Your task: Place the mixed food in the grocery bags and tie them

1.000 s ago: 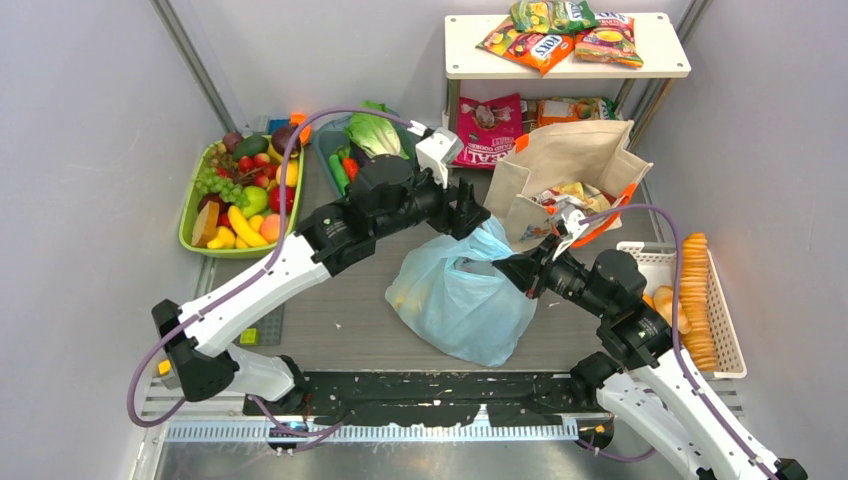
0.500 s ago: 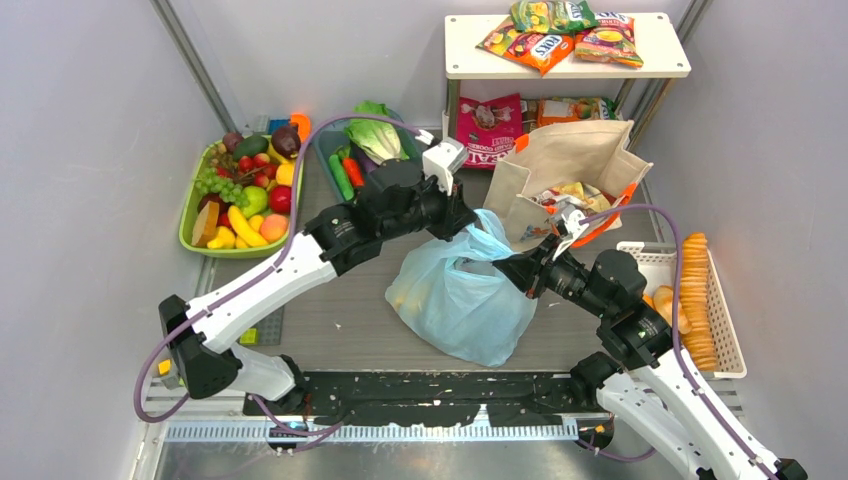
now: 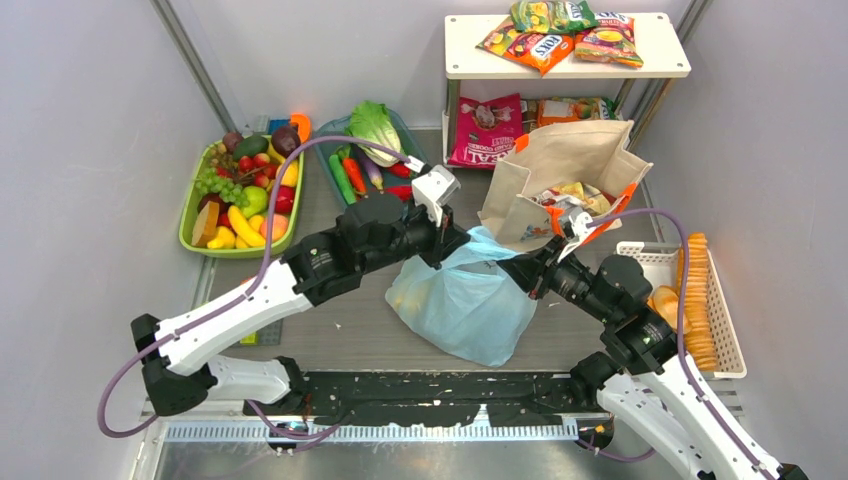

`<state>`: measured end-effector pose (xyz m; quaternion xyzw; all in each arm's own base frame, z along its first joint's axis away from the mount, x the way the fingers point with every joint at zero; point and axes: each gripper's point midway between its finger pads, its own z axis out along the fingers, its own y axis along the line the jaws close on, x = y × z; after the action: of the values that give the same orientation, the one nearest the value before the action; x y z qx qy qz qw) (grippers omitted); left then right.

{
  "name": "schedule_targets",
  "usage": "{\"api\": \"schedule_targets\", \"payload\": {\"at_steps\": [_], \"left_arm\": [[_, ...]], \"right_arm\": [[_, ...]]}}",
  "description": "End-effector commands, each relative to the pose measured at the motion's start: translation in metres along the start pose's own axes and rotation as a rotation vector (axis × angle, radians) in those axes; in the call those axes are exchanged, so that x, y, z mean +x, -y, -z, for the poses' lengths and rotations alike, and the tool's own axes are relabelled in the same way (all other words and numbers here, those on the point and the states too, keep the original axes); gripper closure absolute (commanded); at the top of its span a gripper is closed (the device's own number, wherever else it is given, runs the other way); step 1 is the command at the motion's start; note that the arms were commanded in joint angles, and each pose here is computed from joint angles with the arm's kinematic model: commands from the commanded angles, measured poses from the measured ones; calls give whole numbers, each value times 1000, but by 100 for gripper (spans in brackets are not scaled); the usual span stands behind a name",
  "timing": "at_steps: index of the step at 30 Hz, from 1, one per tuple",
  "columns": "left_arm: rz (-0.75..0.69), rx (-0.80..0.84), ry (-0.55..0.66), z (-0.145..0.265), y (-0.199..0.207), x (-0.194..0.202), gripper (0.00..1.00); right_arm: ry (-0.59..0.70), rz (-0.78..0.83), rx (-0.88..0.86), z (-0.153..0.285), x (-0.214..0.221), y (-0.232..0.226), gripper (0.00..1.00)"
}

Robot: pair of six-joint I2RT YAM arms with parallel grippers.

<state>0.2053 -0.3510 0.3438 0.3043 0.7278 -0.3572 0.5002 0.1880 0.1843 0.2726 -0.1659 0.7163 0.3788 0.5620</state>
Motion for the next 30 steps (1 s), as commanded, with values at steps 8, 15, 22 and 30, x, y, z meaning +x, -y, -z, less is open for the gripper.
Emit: {"api": "schedule_targets", "payload": {"at_steps": [8, 15, 22, 30], "left_arm": [[56, 19, 11, 2, 22, 40, 100], [149, 93, -35, -35, 39, 71, 100], [171, 47, -45, -72, 30, 93, 100], [248, 20, 31, -104, 14, 86, 100]], "right_arm": [[1, 4, 27, 0, -8, 2, 95], [-21, 22, 17, -3, -11, 0, 95], [-27, 61, 28, -1, -18, 0, 95], [-52, 88, 40, -2, -23, 1, 95]]}}
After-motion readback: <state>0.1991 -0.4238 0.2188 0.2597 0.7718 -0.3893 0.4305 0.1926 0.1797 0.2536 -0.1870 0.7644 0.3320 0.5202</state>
